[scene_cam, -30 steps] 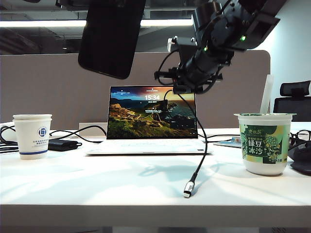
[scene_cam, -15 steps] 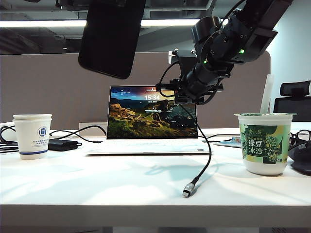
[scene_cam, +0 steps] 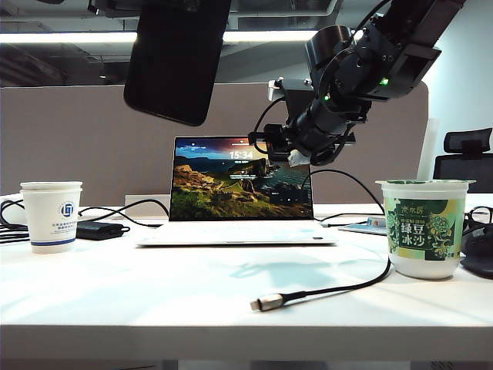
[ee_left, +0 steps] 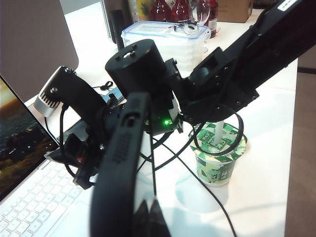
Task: Pick up the black phone, pick up the charger plug, insert the charger plug into the phone's charging port, and finally place the connected phone back on the desk.
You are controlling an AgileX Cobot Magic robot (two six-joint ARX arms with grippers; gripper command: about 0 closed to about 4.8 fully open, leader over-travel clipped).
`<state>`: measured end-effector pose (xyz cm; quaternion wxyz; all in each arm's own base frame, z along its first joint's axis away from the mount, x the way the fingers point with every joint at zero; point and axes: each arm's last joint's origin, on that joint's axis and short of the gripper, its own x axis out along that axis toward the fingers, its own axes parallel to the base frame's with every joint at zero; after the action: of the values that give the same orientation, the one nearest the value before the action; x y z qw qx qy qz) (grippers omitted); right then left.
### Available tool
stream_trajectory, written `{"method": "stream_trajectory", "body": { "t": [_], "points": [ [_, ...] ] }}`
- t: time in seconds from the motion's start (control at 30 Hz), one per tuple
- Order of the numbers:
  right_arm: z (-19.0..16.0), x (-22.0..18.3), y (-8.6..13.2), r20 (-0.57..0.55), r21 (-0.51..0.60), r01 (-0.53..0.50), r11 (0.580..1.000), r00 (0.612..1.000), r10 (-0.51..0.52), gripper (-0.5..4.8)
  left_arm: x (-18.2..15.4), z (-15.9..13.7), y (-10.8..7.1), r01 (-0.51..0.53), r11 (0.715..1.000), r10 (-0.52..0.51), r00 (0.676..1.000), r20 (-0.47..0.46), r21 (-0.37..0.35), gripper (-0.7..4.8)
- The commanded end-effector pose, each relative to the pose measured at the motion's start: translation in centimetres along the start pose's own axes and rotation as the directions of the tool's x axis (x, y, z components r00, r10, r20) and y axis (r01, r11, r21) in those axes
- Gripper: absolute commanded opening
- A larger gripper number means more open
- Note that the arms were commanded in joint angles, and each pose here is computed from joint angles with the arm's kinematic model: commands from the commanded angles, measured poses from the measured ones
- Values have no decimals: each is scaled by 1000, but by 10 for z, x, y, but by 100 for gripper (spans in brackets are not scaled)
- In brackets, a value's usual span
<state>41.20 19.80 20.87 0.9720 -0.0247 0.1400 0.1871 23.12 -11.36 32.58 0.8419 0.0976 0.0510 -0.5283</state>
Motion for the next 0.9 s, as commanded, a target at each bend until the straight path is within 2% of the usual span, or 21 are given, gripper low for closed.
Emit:
{"method": "stream_trajectory", "body": {
  "t": [0.03,0.33,0.37,0.43,0.5,0.7,0.83,0.9],
  "points": [
    [10,-3,0,56,0,2,1000,998,-2,209,-2,6,0,0,1000,0,999,32,24,-6],
    [42,-25,0,108,4,1,1000,994,-1,195,-2,6,0,-1,1000,0,999,32,24,-6],
    [46,-30,-1,101,4,1,1000,995,-1,166,-2,6,0,-1,1000,0,999,32,25,-6],
    [56,-43,-1,69,2,2,1000,998,-2,61,-2,6,0,-2,1000,1,999,32,25,-6],
    [65,-58,-2,21,11,2,1000,1000,-2,25,-2,6,0,-2,1000,1,999,33,25,-6],
    [90,-113,-4,-96,92,4,996,995,5,21,-4,9,-1,-5,999,4,999,44,36,-6],
    [108,-149,-5,-101,242,-34,970,993,60,22,-6,14,-2,-16,998,11,997,75,62,-6],
    [115,-165,-4,-90,298,-89,950,989,121,22,-7,16,-2,-22,997,15,996,91,76,-6]
  ]
}}
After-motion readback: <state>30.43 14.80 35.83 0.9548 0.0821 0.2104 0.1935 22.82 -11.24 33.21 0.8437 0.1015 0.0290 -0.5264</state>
